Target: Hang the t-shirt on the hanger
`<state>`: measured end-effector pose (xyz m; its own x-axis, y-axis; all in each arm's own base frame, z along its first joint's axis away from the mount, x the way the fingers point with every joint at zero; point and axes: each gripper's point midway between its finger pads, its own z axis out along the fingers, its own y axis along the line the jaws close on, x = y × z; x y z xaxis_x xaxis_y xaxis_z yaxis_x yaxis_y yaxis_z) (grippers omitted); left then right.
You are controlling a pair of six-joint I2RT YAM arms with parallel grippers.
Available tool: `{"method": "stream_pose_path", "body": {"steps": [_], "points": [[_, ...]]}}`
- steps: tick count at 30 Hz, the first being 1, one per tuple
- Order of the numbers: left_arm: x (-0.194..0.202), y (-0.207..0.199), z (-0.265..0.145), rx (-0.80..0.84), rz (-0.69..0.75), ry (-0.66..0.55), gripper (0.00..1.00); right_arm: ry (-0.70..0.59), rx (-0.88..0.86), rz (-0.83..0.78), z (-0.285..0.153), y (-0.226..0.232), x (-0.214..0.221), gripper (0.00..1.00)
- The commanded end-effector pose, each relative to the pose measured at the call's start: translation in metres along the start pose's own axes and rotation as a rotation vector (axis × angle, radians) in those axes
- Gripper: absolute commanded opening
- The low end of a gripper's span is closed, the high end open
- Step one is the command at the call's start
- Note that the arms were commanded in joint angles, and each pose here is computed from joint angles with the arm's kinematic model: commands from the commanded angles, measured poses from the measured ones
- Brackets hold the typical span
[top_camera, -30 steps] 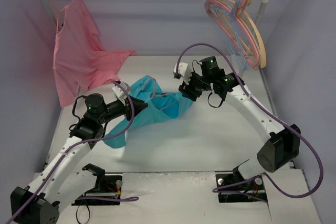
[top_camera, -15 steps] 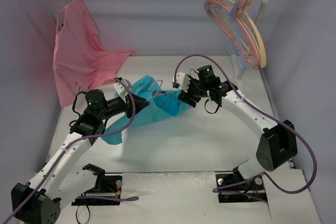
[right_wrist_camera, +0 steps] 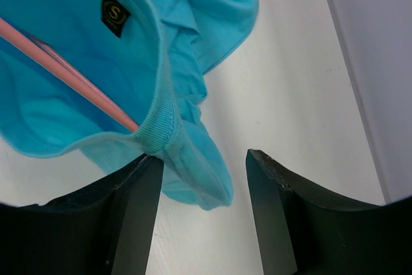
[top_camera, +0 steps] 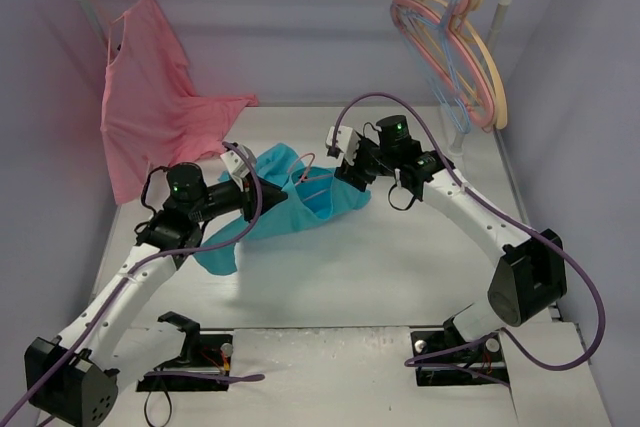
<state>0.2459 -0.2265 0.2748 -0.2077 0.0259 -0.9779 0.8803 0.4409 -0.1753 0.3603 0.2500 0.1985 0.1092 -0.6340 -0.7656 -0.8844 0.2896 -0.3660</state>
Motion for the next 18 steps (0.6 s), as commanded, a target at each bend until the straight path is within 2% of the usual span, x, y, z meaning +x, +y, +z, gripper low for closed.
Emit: {"method": "stream_pose_path", "body": {"steps": [1, 11, 14, 16, 17, 18], "points": [[-0.056, -0.011, 0.0, 0.052, 0.135, -0.121, 0.0, -0.15, 0.005, -0.039, -0.009, -0.009, -0.049, 0.54], [-0.061, -0.011, 0.005, 0.079, 0.147, -0.12, 0.0, -0.136, -0.161, 0.008, 0.004, 0.03, -0.043, 0.43], [-0.061, -0.012, 0.005, 0.088, 0.152, -0.117, 0.0, -0.141, -0.163, 0.003, 0.004, 0.029, -0.044, 0.34], [-0.062, -0.014, 0.004, 0.091, 0.155, -0.117, 0.0, -0.141, -0.16, -0.005, 0.004, 0.028, -0.045, 0.22], [-0.06, -0.014, 0.004, 0.091, 0.157, -0.111, 0.0, -0.14, -0.156, -0.009, 0.004, 0.027, -0.045, 0.13], [-0.061, -0.013, 0.003, 0.086, 0.161, -0.109, 0.0, -0.138, -0.153, -0.012, 0.002, 0.026, -0.046, 0.09]]}}
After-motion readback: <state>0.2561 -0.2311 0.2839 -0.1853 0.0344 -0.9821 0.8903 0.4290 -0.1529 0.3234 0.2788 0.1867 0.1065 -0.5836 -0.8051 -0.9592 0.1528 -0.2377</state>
